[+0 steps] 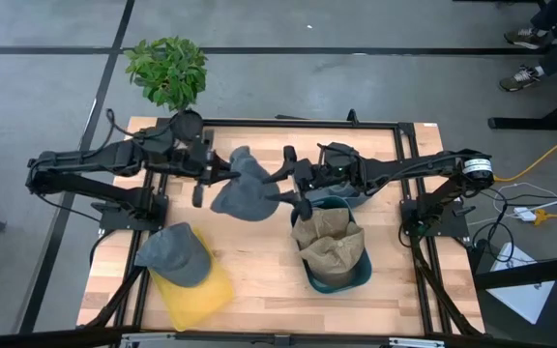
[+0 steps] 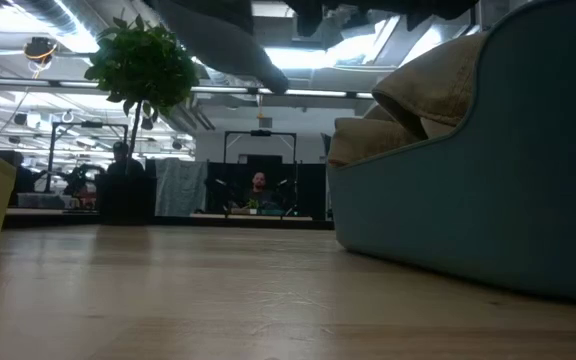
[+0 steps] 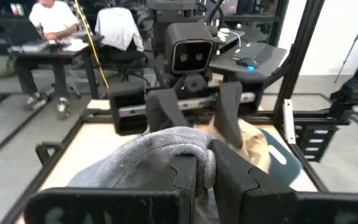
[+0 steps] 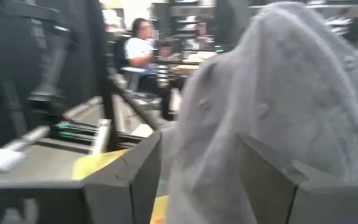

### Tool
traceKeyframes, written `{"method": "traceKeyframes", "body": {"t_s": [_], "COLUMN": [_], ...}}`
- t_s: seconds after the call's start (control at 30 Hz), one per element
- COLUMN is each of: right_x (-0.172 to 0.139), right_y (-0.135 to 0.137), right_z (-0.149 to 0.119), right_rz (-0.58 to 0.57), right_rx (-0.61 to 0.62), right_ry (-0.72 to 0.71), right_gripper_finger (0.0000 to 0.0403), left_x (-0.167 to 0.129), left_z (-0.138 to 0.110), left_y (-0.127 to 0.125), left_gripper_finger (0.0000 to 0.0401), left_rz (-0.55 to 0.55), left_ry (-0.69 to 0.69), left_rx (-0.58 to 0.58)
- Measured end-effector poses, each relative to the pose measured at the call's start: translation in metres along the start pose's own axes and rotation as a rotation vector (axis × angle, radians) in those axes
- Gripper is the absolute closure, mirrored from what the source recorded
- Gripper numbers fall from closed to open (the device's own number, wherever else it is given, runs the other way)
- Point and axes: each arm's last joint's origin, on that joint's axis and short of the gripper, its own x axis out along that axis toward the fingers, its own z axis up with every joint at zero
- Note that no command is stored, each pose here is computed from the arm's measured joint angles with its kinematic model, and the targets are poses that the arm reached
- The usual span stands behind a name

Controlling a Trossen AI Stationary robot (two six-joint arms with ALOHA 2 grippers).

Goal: Pick & Place hat
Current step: Put the top blue cap into the yellow bin

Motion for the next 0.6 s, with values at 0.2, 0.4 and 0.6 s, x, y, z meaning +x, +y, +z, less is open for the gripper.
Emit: {"method": "traceKeyframes", "body": {"t_s": [0.2, 0.4, 0.6], "right_x": [0.0, -0.001, -0.001], "right_y": [0.005, 0.006, 0.005], "right_z": [0.0, 0.0, 0.0], "right_rz": [0.16, 0.194, 0.193], "right_rx": [0.077, 0.108, 0.094], "right_ry": [0.002, 0.005, 0.004], "right_gripper_finger": [0.0163, 0.0151, 0.0151], "left_x": [-0.024, -0.033, -0.037], "left_z": [-0.004, -0.007, -0.008], "left_y": [-0.009, -0.026, -0.048], "left_gripper_finger": [0.0375, 0.0375, 0.0375], "left_rz": [-0.133, -0.394, -0.588], "left_ry": [0.064, 0.154, 0.236], "left_rx": [-0.127, -0.332, -0.402]}}
